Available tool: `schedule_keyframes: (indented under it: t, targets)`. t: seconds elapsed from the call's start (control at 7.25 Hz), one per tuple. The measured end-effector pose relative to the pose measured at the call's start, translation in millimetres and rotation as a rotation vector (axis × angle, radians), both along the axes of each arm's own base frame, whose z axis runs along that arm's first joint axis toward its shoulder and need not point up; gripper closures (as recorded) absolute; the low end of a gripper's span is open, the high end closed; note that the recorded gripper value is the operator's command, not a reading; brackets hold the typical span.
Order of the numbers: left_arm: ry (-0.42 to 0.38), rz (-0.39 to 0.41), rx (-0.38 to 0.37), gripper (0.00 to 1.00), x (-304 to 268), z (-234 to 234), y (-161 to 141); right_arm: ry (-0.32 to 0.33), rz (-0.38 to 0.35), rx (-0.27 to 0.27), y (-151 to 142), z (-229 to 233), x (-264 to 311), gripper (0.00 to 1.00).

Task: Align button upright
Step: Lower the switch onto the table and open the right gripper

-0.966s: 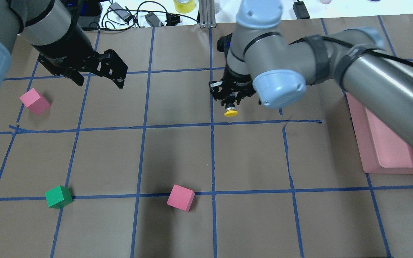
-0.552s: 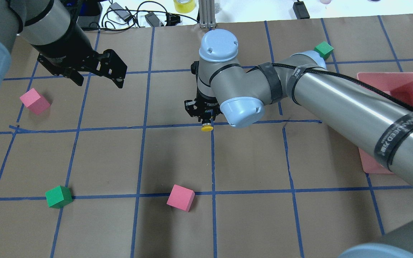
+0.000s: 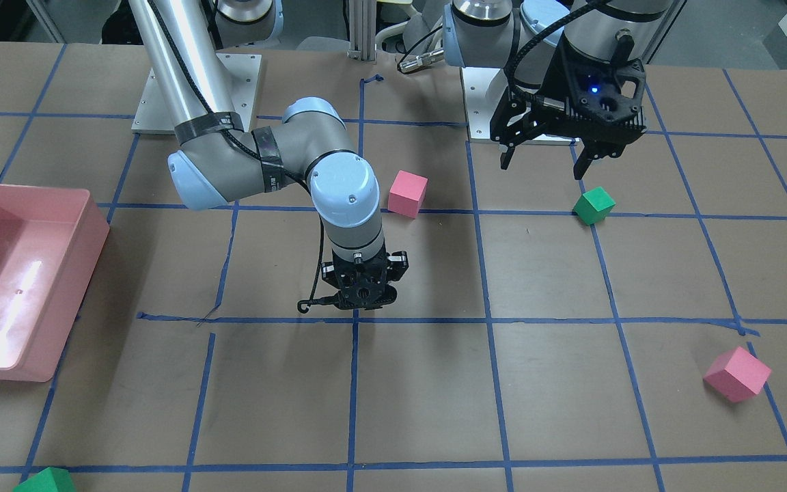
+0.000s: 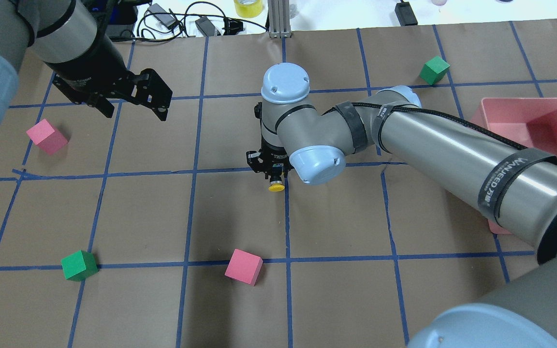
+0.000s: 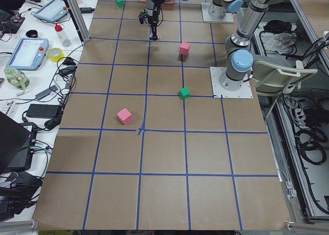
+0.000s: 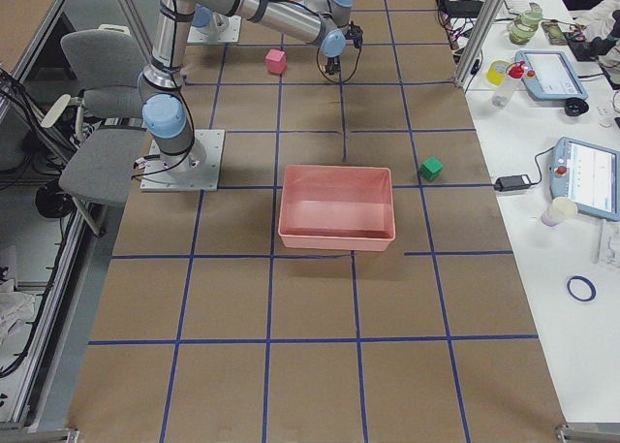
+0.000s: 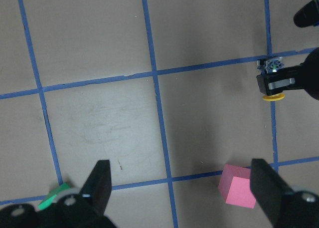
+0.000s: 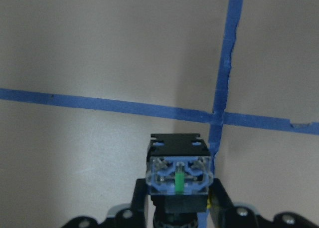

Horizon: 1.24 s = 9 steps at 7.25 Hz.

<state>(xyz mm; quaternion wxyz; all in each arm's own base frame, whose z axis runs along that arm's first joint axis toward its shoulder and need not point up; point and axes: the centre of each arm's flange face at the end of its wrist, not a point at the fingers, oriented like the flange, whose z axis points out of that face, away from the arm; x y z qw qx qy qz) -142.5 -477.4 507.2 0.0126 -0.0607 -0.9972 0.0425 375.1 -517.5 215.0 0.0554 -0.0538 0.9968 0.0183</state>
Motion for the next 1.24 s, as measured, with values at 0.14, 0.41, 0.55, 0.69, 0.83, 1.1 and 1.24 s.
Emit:
schedule_keyframes:
  t: [0.14,0.41,0.55,0.69,0.83,1.1,1.24]
  targets:
    - [0.001,0.001,0.001,0.0,0.4,-0.8,-1.2,0.001,-0.003,0.001,1.6,-3.2,-0.3,0.92]
    - [0.001,0.002,0.003,0.0,1.2,-1.6,-2.3,0.001,-0.005,0.005,5.2,-10.9,-1.2,0.82]
    - [0.001,0.003,0.003,0.0,1.5,-1.9,-2.6,0.003,-0.005,0.013,7.8,-15.4,-2.3,0.8]
    - [0.001,0.003,0.003,0.0,1.7,-2.0,-2.6,0.004,-0.005,0.017,9.4,-18.3,-3.0,0.76]
    - [0.0,0.003,0.004,0.0,1.9,-2.3,-2.6,0.004,-0.005,0.018,9.9,-19.5,-3.2,0.64]
    - [0.0,0.004,0.004,0.0,2.0,-2.5,-2.7,0.003,-0.005,0.01,9.6,-19.5,-3.3,0.46]
    - [-0.001,0.004,0.004,0.0,2.1,-2.5,-2.7,0.004,-0.006,0.004,9.0,-19.1,-3.6,0.43]
